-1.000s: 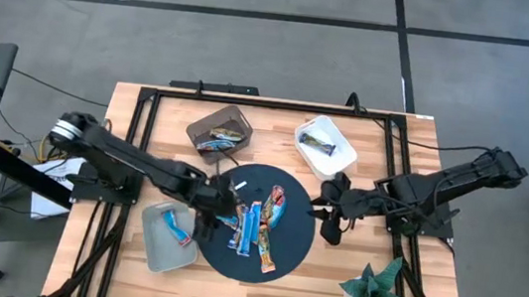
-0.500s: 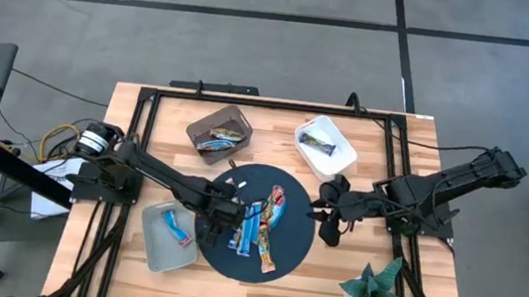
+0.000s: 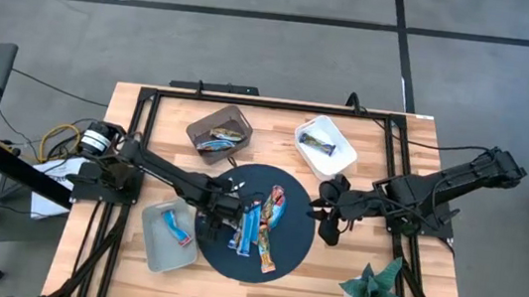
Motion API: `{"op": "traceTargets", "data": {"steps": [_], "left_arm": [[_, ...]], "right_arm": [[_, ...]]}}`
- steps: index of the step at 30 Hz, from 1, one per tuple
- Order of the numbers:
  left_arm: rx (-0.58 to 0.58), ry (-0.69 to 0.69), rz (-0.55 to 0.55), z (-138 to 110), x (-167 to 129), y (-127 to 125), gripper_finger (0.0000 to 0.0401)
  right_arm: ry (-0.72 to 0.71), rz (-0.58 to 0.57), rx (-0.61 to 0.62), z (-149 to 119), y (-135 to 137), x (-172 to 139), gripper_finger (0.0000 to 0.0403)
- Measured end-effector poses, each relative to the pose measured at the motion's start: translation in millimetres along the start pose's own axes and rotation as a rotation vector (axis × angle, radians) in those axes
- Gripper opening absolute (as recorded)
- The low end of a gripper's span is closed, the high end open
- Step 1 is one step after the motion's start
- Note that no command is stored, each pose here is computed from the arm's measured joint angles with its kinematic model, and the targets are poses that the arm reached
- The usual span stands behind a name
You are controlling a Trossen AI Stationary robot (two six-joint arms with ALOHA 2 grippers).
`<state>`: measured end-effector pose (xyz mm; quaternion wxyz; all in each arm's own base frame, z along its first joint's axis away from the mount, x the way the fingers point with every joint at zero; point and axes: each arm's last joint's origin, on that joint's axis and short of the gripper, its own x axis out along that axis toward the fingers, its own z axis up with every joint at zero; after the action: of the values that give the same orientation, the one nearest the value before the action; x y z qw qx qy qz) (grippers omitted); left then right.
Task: Pick and place Granola Bars by type
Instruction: Put the red granola bar into the gray bin
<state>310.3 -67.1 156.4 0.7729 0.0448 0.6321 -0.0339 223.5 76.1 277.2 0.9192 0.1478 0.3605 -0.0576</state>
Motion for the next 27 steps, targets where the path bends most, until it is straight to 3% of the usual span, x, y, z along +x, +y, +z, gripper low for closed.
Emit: {"op": "traceTargets", "data": {"steps": [10,20,27], "left_arm": [[-0.059,0.031,-0.034,-6.6,5.4,1.7,0.0131],[-0.101,0.024,-0.055,-3.8,2.0,1.0,0.0014],[-0.132,-0.006,-0.024,14.7,-21.5,1.4,0.0017]], "right_arm": [[-0.002,-0.002,0.000,0.2,-0.1,0.0,0.0129],[-0.003,-0.002,0.000,0.4,0.0,-0.2,0.0129],[0.000,-0.005,-0.015,0.4,-0.5,-0.1,0.0129]]}}
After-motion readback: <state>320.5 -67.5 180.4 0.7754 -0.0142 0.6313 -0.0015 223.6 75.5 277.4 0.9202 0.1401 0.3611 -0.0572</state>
